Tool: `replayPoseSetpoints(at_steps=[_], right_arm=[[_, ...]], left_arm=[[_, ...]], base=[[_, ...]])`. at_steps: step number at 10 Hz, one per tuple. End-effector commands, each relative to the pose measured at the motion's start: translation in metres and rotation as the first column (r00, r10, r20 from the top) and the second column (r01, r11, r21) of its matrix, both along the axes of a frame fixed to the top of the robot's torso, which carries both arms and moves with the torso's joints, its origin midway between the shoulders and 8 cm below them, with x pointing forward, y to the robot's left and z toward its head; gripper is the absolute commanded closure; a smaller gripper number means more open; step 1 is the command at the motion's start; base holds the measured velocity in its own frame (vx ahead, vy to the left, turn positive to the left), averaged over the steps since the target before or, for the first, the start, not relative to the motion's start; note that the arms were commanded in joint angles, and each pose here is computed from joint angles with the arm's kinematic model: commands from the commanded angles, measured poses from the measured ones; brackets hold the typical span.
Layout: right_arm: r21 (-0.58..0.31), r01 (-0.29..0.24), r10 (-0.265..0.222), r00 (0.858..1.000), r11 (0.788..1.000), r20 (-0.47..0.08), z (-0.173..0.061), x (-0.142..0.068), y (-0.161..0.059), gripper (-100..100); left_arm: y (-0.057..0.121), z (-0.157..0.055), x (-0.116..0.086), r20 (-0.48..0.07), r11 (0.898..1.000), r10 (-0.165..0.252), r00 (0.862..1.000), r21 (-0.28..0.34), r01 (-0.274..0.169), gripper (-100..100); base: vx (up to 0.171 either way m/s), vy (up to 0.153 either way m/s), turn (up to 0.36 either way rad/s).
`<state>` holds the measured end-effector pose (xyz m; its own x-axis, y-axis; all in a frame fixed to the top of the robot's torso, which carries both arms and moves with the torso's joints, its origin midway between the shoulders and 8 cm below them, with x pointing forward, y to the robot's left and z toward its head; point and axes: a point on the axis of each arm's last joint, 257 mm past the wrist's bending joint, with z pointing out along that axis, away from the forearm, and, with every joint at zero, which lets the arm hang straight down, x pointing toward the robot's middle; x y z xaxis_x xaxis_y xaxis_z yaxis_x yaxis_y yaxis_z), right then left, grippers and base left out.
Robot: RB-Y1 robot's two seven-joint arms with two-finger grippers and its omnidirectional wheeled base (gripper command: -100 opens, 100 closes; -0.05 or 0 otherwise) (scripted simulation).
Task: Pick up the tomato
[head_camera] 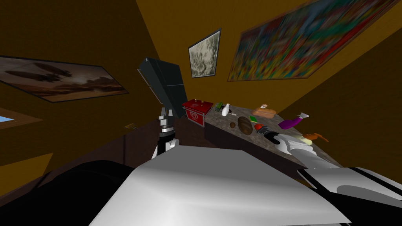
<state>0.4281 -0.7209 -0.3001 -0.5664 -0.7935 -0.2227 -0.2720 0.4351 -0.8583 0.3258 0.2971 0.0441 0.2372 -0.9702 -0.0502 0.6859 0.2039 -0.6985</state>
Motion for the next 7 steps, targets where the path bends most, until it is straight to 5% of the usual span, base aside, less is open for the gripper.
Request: replayPoseSetpoints(at_steps=[1,2,3,7], right_arm=[[0.0,0.0,0.0,1.0,1.0,0.0,0.0,0.0,0.0,100],[-0.001,-0.001,0.001,1.0,1.0,-0.001,0.0,0.0,0.0,0],[-0.001,-0.006,0.006,1.0,1.0,-0.002,-0.001,-0.006,0.001,100],[0.001,-0.015,0.015,1.0,1.0,-0.004,-0.003,-0.023,0.005,100]], left_arm=[[0.0,0.0,0.0,0.0,1.0,0.0,1.0,0.0,0.0,0],[0.0,0.0,0.0,0.0,1.0,0.0,1.0,0.0,0.0,0],[0.0,0.0,0.0,0.0,1.0,0.0,1.0,0.0,0.0,0],[0.0,0.0,0.0,0.0,1.0,0.0,1.0,0.0,0.0,0]], base=[[0.0,0.0,0.0],[0.0,0.0,0.0],[0.042,0.005,-0.03],[0.068,0.002,-0.042]])
